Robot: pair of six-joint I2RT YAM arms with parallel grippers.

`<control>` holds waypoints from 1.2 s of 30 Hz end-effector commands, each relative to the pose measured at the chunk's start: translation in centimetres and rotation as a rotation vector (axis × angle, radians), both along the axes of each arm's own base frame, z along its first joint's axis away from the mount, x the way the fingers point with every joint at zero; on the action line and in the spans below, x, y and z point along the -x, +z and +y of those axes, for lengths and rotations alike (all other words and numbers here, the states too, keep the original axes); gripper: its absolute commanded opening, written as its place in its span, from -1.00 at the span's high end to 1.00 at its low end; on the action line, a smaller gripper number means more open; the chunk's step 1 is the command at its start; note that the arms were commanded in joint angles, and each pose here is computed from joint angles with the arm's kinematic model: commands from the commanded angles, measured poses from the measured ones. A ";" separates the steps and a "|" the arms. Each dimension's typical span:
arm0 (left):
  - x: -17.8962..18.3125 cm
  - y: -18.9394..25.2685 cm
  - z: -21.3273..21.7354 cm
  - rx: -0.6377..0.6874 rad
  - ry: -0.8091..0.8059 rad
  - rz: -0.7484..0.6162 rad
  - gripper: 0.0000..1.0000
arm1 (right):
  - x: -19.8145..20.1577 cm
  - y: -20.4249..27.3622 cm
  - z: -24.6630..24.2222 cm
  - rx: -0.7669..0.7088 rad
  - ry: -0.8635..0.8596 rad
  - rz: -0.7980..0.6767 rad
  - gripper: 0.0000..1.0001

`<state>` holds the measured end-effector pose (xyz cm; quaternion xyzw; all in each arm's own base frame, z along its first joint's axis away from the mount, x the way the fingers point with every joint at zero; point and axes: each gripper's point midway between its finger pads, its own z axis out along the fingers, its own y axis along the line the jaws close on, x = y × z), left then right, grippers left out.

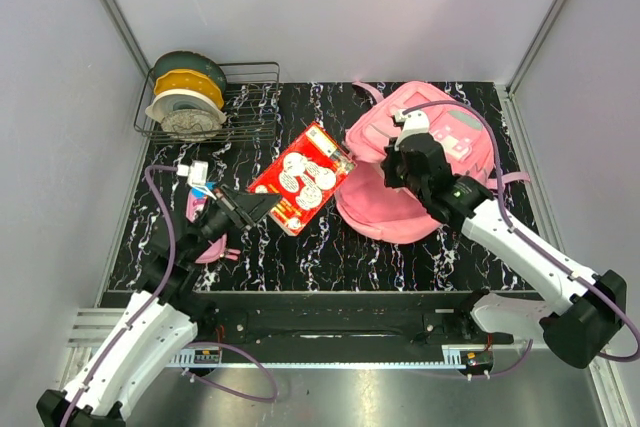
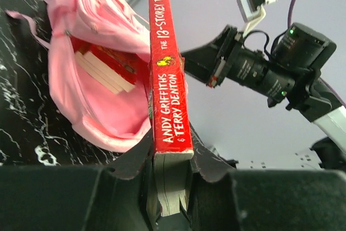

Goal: Pack the student bag
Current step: Place the book in the student bag.

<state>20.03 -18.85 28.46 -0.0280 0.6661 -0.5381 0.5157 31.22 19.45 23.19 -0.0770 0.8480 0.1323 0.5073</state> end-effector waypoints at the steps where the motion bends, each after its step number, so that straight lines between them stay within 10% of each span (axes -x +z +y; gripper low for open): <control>1: 1.7 3.1 -1.6 0.092 -0.149 -0.034 1.00 | -1.5 7.9 -1.3 -0.115 -0.117 -0.183 1.00; 17: 1.2 -4.6 -4.2 0.189 -0.248 0.169 1.00 | -1.5 11.2 -0.3 -0.191 -0.082 -0.215 1.00; 36: -4.5 0.7 -13.1 0.488 -0.419 0.131 1.00 | 0.1 11.3 0.6 -0.271 -0.026 -0.193 1.00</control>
